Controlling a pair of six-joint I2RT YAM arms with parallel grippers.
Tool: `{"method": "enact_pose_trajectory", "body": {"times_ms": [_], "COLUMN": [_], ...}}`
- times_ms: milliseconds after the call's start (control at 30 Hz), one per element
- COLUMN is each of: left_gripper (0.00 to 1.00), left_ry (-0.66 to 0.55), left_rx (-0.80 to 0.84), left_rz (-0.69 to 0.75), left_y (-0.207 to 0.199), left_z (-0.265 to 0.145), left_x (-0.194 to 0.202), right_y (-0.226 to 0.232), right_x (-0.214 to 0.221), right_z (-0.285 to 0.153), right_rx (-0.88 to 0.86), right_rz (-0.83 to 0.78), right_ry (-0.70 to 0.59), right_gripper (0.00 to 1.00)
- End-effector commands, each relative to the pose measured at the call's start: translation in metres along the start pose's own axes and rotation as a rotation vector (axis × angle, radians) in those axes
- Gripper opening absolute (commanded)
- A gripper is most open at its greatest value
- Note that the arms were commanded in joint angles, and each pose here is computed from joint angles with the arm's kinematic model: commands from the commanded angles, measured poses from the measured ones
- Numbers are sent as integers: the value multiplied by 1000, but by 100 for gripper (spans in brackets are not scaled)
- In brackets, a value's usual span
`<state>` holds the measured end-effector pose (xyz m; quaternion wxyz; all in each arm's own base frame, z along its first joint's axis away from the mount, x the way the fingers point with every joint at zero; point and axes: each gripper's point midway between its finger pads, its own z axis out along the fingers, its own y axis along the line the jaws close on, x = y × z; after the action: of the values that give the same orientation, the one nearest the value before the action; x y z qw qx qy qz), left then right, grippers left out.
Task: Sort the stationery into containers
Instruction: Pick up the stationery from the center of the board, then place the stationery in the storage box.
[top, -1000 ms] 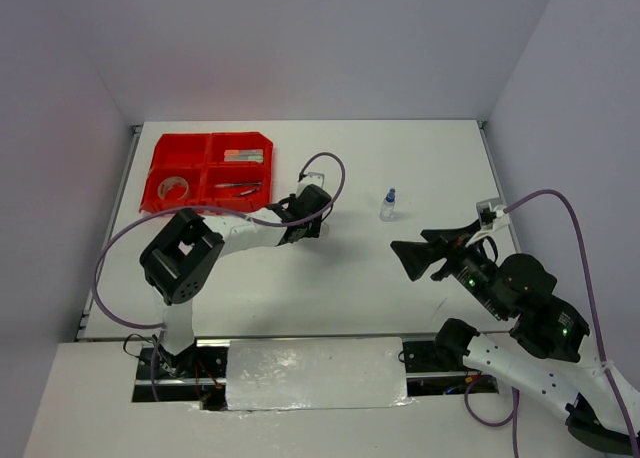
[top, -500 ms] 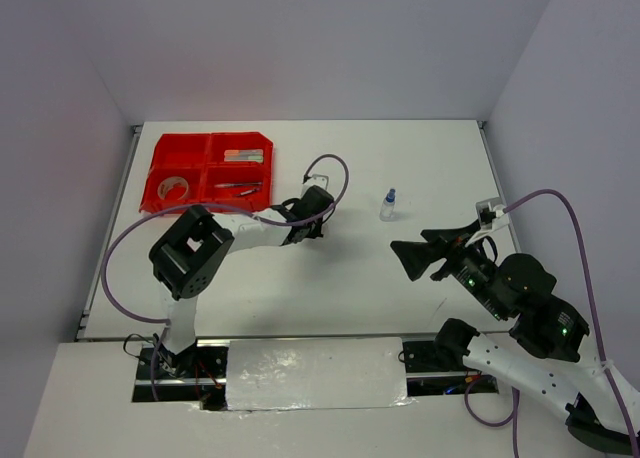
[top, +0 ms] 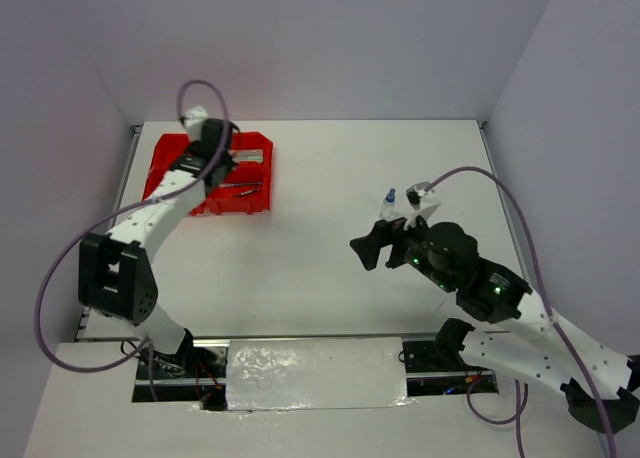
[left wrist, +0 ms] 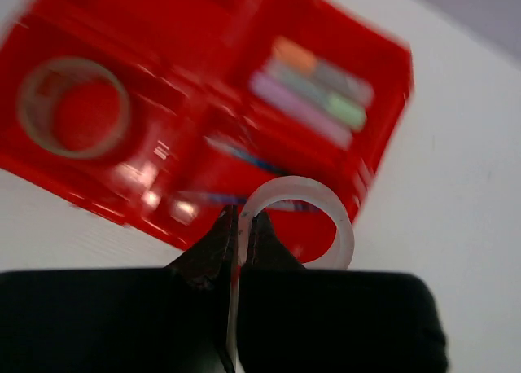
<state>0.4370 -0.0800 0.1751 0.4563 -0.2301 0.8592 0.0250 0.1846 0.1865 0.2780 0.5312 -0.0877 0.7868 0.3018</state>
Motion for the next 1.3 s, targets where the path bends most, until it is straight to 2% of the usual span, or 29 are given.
{"method": "enact_pose_trajectory", "body": {"times_ms": [0,67,167,433,500,600,733,900,1067,1167,1200,1267], "left_gripper": [0,0,0,0,3,7,11,14,28,45,57,66], "left_ry": [-72,-45,-17,34,12,-15,14,39,45,31,27,-2], "left_rx": [-142,-226,-281,-398,-434,-436,-474,-442,-454,-451,-452,-449], "left_rz": [-121,-151,-185,-303,-329,-338,-327,-323,-314,-320,-323,-333], "left_y": [57,91,120,171,182,185,192,185,187,187,187,188], "left_z": [-6,8,26,68,69,74,90,104,110,108,106,97], "left_x": [-54,-65,-69,-43,-41,-40,-32,-28,-26,-29,-30,-40], "right_y": [20,23,24,18,17,18,18,15,16,17,17,17], "right_x": [-4,-5,-2,-5,-6,-8,-7,-4,-4,-4,-4,-4], "right_z": [17,21,25,22,20,18,18,17,17,18,18,19], "right_rx": [-87,-96,-98,-70,-66,-66,-65,-59,-62,-68,-69,-69], "right_rz": [-6,-10,-21,-41,-45,-49,-56,-66,-71,-74,-77,-81], "right_ry": [-12,-10,3,1,3,-1,11,16,17,19,20,25], "right_gripper": [100,100,100,100,100,100,100,100,100,100,100,100]}}
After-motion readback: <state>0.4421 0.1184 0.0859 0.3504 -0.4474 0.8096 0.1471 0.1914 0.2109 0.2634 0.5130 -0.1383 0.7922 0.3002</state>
